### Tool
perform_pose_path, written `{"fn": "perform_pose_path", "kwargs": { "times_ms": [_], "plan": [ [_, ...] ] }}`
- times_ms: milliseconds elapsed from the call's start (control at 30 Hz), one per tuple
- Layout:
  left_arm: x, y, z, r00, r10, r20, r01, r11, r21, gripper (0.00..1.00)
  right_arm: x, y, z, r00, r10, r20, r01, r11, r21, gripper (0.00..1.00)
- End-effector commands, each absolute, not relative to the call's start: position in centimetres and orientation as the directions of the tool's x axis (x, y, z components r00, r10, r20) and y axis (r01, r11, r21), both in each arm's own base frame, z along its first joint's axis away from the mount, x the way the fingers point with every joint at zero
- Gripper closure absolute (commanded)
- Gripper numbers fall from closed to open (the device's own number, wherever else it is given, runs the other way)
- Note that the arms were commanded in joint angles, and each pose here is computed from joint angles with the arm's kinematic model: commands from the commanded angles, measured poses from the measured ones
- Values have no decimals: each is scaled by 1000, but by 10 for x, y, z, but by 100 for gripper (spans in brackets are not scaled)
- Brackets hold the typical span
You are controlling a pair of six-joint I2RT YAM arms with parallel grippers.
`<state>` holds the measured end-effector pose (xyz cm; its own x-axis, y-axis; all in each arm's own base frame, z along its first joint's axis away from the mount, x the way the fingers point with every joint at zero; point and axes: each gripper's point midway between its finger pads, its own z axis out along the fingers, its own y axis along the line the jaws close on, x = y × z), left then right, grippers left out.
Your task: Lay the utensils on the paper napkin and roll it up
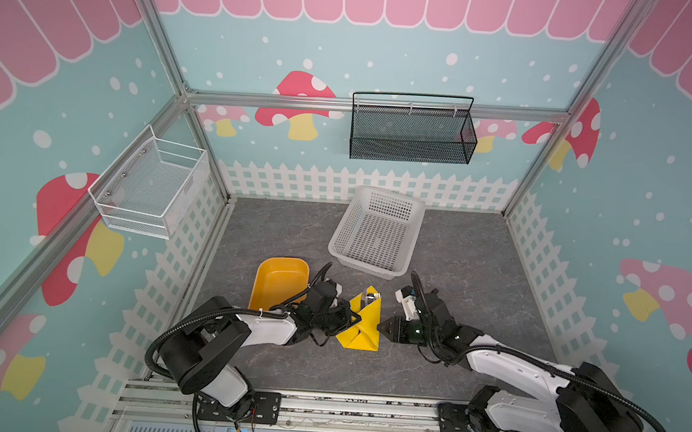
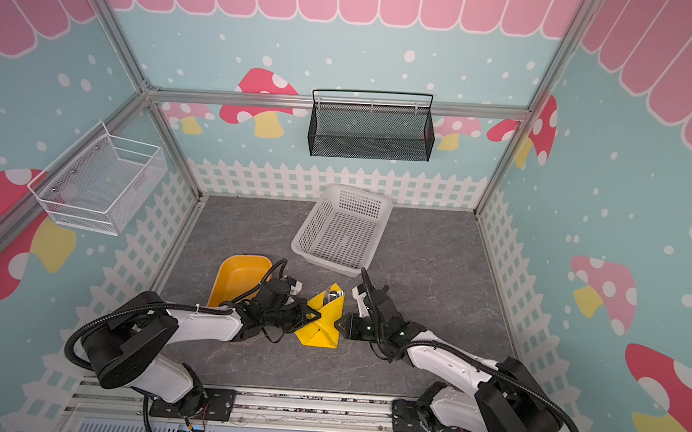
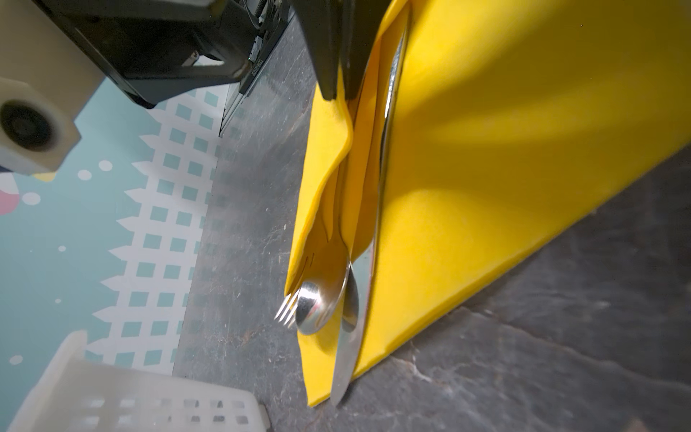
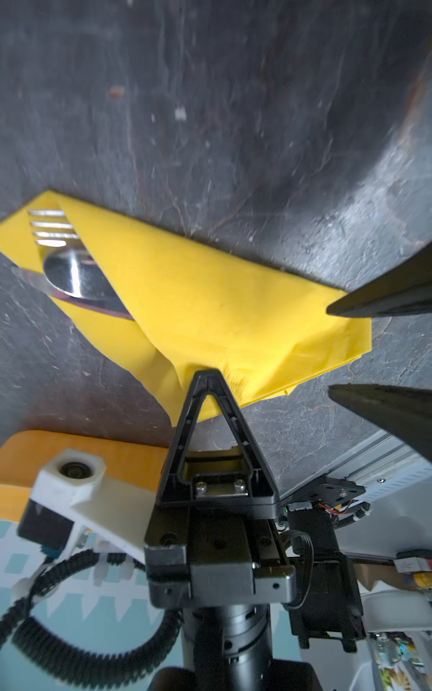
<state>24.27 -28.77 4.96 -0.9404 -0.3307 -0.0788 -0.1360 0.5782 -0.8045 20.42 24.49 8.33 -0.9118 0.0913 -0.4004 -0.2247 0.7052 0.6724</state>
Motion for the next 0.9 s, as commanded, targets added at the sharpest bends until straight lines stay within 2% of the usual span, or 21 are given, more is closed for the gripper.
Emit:
{"fn": "perform_pose_path", "kwargs": {
  "times_ms": [0, 200, 400, 667, 867],
  "plan": [
    [246, -287, 54, -934, -345, -92, -122, 549, -827, 96, 215, 227, 86, -882, 201, -426, -160, 724, 671, 72],
    [245, -285, 48, -932, -348, -99, -120, 555, -824, 96, 206, 232, 89, -889, 157, -430, -215, 688, 694, 81],
    [248, -276, 46, -922, -361, -138, -110, 589, -800, 97, 198, 251, 81, -923, 79, -377, -249, 626, 739, 82],
    [245, -266, 40, -922, -349, -167, -104, 641, -760, 98, 200, 259, 80, -929, 59, -366, -254, 617, 745, 82],
    [244, -264, 33, -926, -336, -173, -102, 663, -742, 98, 195, 263, 63, -949, 43, -312, -214, 637, 741, 86]
  ]
}}
